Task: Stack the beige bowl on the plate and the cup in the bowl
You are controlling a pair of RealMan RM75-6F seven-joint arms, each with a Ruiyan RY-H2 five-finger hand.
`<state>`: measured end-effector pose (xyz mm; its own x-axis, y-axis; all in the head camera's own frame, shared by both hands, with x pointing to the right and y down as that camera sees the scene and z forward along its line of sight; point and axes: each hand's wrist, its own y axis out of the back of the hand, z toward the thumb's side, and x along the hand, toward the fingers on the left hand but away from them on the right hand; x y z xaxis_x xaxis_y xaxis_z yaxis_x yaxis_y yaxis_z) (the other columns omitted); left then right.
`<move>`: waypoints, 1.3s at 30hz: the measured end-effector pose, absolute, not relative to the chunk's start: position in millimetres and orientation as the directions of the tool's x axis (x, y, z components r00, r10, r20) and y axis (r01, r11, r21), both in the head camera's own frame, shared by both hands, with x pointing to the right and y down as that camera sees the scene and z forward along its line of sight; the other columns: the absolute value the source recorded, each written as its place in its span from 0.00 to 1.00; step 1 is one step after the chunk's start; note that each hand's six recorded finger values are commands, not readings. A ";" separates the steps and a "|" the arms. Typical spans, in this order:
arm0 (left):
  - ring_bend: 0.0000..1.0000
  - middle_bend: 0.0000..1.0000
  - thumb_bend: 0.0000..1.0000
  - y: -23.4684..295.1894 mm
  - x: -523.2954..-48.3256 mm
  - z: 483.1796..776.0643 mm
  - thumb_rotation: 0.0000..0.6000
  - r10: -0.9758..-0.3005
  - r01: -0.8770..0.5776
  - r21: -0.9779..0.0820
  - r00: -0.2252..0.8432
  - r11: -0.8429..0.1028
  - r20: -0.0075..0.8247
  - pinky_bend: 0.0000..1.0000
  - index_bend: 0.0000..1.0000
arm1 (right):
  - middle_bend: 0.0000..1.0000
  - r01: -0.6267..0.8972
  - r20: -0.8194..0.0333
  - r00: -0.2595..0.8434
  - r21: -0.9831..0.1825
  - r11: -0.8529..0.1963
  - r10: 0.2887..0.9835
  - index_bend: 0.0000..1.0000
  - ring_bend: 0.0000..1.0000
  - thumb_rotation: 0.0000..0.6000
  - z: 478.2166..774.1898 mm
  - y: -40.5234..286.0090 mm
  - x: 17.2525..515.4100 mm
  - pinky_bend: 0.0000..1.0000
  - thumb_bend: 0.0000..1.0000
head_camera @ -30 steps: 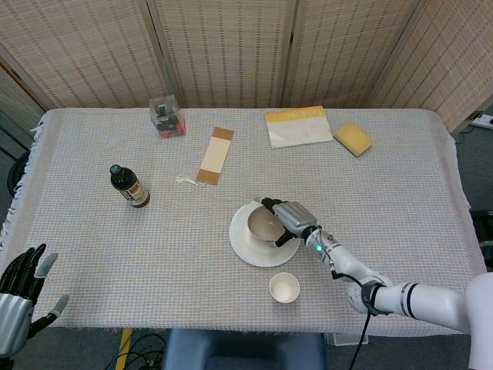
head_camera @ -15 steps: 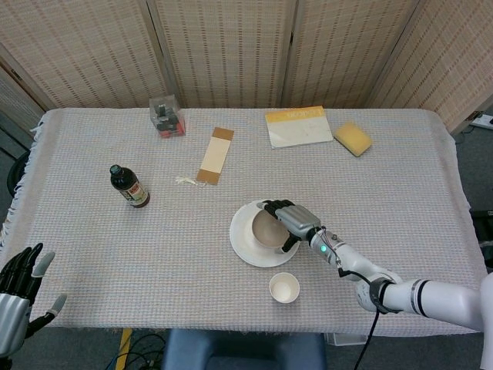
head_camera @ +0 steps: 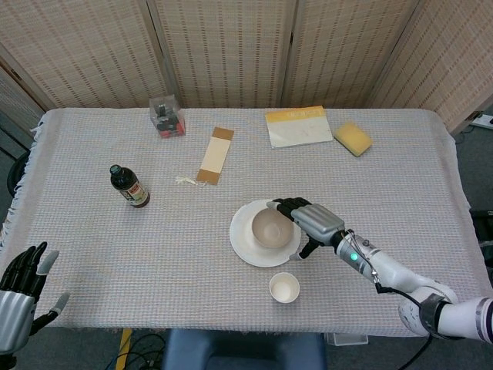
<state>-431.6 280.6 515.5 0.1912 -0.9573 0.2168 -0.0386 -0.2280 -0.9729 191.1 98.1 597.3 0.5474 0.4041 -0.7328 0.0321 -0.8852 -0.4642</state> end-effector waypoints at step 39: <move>0.00 0.00 0.31 284.4 -426.6 511.5 1.00 -0.958 -0.034 -0.977 0.206 -0.211 0.200 0.16 0.04 | 0.00 -0.314 -0.797 0.574 -0.430 -0.847 0.191 0.00 0.00 1.00 597.1 196.5 190.9 0.00 0.13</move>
